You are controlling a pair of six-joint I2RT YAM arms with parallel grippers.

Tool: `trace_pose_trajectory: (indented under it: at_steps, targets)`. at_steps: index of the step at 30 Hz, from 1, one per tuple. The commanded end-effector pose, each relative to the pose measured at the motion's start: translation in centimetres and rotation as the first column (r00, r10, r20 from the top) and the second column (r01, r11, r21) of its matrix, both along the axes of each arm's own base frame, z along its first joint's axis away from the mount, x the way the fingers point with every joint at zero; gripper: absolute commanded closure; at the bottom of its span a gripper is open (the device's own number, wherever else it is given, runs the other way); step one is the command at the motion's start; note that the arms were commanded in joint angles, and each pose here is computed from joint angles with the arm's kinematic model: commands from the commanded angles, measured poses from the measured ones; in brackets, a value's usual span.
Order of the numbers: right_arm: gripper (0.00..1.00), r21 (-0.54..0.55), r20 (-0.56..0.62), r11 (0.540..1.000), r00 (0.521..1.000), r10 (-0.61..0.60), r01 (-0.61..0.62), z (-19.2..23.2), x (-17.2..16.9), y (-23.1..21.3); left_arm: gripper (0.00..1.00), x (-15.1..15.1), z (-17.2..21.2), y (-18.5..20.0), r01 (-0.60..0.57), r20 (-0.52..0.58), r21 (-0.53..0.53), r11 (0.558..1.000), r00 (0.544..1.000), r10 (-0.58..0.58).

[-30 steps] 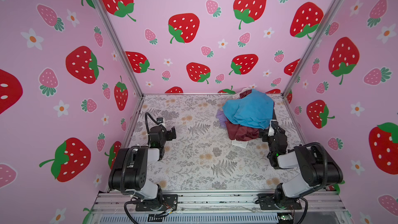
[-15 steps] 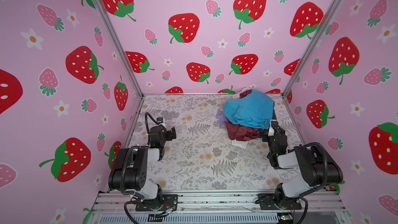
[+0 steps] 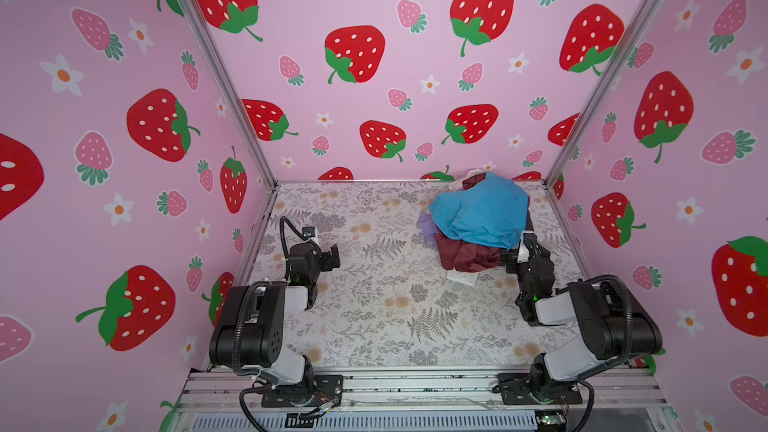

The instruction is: Pick out a specific cloth from the pile

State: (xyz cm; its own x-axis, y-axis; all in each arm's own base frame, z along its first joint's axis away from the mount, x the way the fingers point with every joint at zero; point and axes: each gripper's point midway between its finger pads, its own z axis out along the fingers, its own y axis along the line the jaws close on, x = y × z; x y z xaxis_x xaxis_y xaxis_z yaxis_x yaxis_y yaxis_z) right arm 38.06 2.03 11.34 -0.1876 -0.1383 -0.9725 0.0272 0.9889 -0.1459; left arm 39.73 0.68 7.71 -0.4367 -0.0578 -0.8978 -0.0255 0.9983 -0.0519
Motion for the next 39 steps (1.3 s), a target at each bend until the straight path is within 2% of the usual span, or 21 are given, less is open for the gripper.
trace_pose_trajectory:
  at_steps: [1,4,6,11,14,17,20,23,30,35,39]
  targets:
    - [0.00,0.009,-0.020,0.998,0.998,-0.067,0.067,1.7,1.0,-1.1,0.01,0.8,1.2,0.7,-0.043,0.018,0.020,0.999,0.999,0.043]
    - [0.00,0.001,-0.112,0.996,0.990,-0.088,0.089,1.6,1.6,-1.3,0.01,0.9,2.4,1.4,-0.090,-0.060,0.022,0.996,0.994,0.091]
    - [0.00,0.005,-0.166,0.997,0.983,-0.079,0.081,1.4,1.8,-1.0,0.01,1.1,3.4,1.0,-0.073,-0.107,0.003,0.997,0.992,0.073]
    - [0.00,0.027,-0.303,0.994,0.948,-0.093,0.106,1.5,1.3,-0.9,0.01,0.5,6.8,-2.2,0.055,-0.157,-0.139,0.989,0.985,-0.077]
    - [0.00,0.036,-0.386,0.991,0.917,-0.104,0.128,1.6,0.7,-1.0,0.01,-0.5,9.6,-5.2,0.186,-0.151,-0.252,0.950,0.962,-0.229]
    - [0.00,0.055,-0.454,0.989,0.885,-0.100,0.139,1.7,0.1,-0.7,0.01,-2.2,12.9,-8.6,0.329,-0.113,-0.382,0.863,0.911,-0.397]
    - [0.00,0.104,-0.509,0.983,0.857,-0.078,0.151,1.7,-1.0,-0.1,0.01,-4.4,15.9,-11.9,0.466,-0.032,-0.511,0.722,0.829,-0.558]
    - [0.00,0.149,-0.516,0.974,0.854,-0.070,0.170,2.0,-2.1,0.7,0.01,-6.4,18.0,-14.0,0.557,0.052,-0.567,0.606,0.759,-0.649]
    - [0.00,0.160,-0.505,0.967,0.858,-0.093,0.199,3.3,-4.9,0.6,0.01,-11.5,19.8,-16.8,0.718,0.173,-0.552,0.424,0.596,-0.784]
    - [0.00,0.226,-0.469,0.962,0.883,-0.032,0.155,4.9,-5.9,1.8,0.01,-13.6,19.7,-18.6,0.766,0.202,-0.539,0.350,0.521,-0.830]
    - [0.04,0.279,-0.450,0.955,0.892,0.042,0.096,5.3,-6.4,3.5,0.01,-15.1,19.4,-20.2,0.797,0.214,-0.535,0.281,0.449,-0.868]
